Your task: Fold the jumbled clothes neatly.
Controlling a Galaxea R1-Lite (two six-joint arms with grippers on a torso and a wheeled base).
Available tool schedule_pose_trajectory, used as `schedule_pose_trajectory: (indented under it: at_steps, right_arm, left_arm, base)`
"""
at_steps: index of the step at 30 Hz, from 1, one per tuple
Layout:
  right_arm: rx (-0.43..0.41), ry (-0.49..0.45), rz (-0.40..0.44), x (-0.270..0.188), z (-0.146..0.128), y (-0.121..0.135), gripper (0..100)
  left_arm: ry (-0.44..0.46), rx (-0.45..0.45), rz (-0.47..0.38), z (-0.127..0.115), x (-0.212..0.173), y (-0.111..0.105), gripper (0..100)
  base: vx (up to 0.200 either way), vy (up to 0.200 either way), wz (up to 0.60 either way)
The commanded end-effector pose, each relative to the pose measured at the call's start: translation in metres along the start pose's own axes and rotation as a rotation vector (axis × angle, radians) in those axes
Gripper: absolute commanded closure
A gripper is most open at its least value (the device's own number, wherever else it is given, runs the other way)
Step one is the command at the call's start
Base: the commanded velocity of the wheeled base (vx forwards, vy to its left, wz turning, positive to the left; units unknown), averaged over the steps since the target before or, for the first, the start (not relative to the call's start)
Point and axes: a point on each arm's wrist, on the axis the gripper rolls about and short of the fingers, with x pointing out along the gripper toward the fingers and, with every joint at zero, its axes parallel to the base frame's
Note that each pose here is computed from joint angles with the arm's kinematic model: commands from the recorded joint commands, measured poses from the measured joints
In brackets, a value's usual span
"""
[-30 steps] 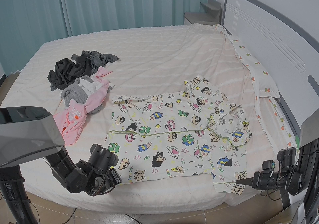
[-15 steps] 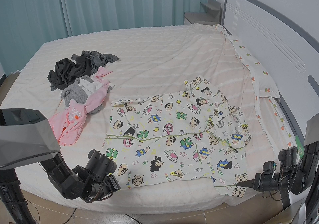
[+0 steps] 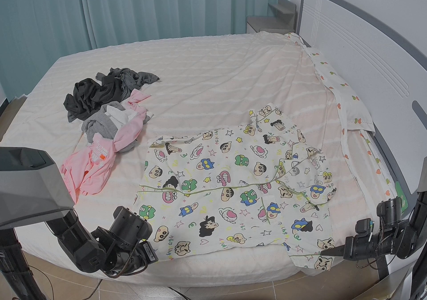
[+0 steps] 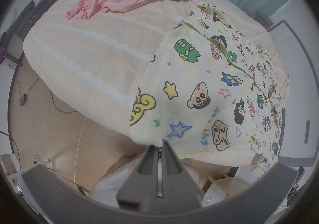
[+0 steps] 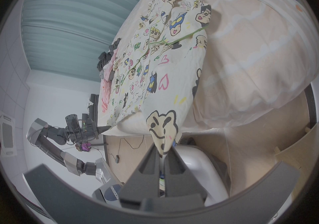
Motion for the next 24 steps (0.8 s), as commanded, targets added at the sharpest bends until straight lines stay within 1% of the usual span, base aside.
schedule_pose_trajectory:
  at_steps: [1,6,11,16,17,19,24]
  right_arm:
    - [-0.013,0.001,-0.009,-0.006,-0.004,0.002,100]
    - [-0.011,0.014,-0.014,-0.009,-0.007,0.003,100]
    - [-0.029,0.02,-0.014,-0.009,-0.008,0.004,100]
    - [-0.052,-0.017,0.0,-0.01,0.0,0.005,100]
    - [-0.052,-0.017,0.0,-0.01,0.0,0.005,100]
    - [-0.065,-0.05,0.012,-0.01,0.009,0.008,100]
    - [-0.045,-0.109,0.032,-0.011,0.024,0.013,100]
  left_arm:
    - [0.025,0.016,0.008,-0.007,-0.002,0.004,100]
    - [0.049,0.042,-0.029,-0.015,-0.012,0.003,100]
    - [0.045,0.063,-0.051,-0.018,-0.017,0.0,100]
    - [0.006,0.046,-0.104,-0.009,-0.021,-0.011,100]
    - [0.006,0.046,-0.104,-0.009,-0.021,-0.011,100]
    - [-0.025,0.032,-0.143,-0.002,-0.024,-0.021,100]
    - [-0.076,0.007,-0.211,0.013,-0.031,-0.038,100]
  base:
    - [0.0,0.0,0.0]
    - [0.0,0.0,0.0]
    - [0.0,0.0,0.0]
    - [0.0,0.0,0.0]
    - [0.0,0.0,0.0]
    - [0.0,0.0,0.0]
    - [0.0,0.0,0.0]
